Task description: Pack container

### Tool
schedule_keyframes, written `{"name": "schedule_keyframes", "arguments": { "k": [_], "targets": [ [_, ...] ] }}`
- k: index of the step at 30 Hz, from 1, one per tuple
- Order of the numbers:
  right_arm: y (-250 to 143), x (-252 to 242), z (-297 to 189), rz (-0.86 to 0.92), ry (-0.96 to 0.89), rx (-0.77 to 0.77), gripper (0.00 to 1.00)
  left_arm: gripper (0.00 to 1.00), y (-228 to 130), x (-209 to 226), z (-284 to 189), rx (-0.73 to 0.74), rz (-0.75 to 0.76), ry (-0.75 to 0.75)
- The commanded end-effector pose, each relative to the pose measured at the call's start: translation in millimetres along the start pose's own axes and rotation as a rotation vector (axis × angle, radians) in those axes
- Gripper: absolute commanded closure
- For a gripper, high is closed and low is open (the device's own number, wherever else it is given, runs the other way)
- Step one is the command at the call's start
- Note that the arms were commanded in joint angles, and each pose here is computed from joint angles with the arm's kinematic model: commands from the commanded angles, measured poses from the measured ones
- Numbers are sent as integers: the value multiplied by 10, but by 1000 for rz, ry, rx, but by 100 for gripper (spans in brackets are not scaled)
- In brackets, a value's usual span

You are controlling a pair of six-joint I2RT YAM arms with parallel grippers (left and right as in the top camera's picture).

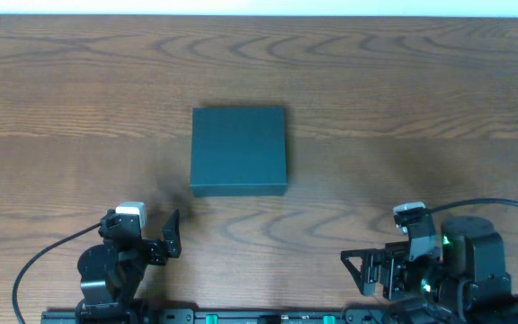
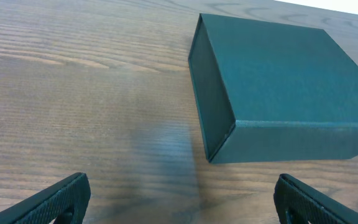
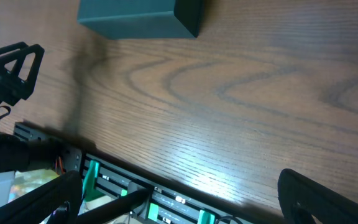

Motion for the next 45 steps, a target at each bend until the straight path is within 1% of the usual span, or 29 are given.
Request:
{"name": "schedule_keyframes", "arguments": {
  "k": [1,7,8,10,12,16,18,21,26,33,37,45],
  "targets": [
    [-14,13,0,5,9,4,1,5,-40,-11,22,3,-5,-13],
    [-17,18,-2,1,11,3,1,5,-40,-12,22,3,-5,-13],
    [-19,1,-13,-39,-3,-9,1,5,-40,-11,22,3,-5,-13],
    [63,-93,-49,-106,-75,-79,1,5,-40,-11,22,3,-5,-13],
    [212,-178,-90,-145,-138,-195,1,5,-40,-11,22,3,-5,-13],
    [345,-235,-85,-331,-167,-364,1,4,-40,-11,22,3,-5,-13],
    [339,-301,-23,-421,-188,-421,1,5,-40,-12,22,3,-5,-13],
    [272,-418,141,-493,-203,-460,1,5,-40,-11,22,3,-5,-13],
    [63,-700,487,-501,-228,-470,1,5,-40,-11,22,3,-5,-13],
    [-74,-880,766,-469,-242,-387,1,5,-40,-11,22,3,-5,-13],
    [-168,-990,943,-381,-235,-344,1,5,-40,-11,22,3,-5,-13],
    [-165,-1034,1052,-369,-230,-348,1,4,-40,-11,22,3,-5,-13]
  ]
}}
Point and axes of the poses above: each gripper's point midway between its finger pads, its own z axis out along the fingers, its own x axis along the line the jaws close on, y = z × x, the point moved 2 cm from there along -z, back along the fingers, and after that the axes turned 4 degrees about z, right-handed, at the moved point
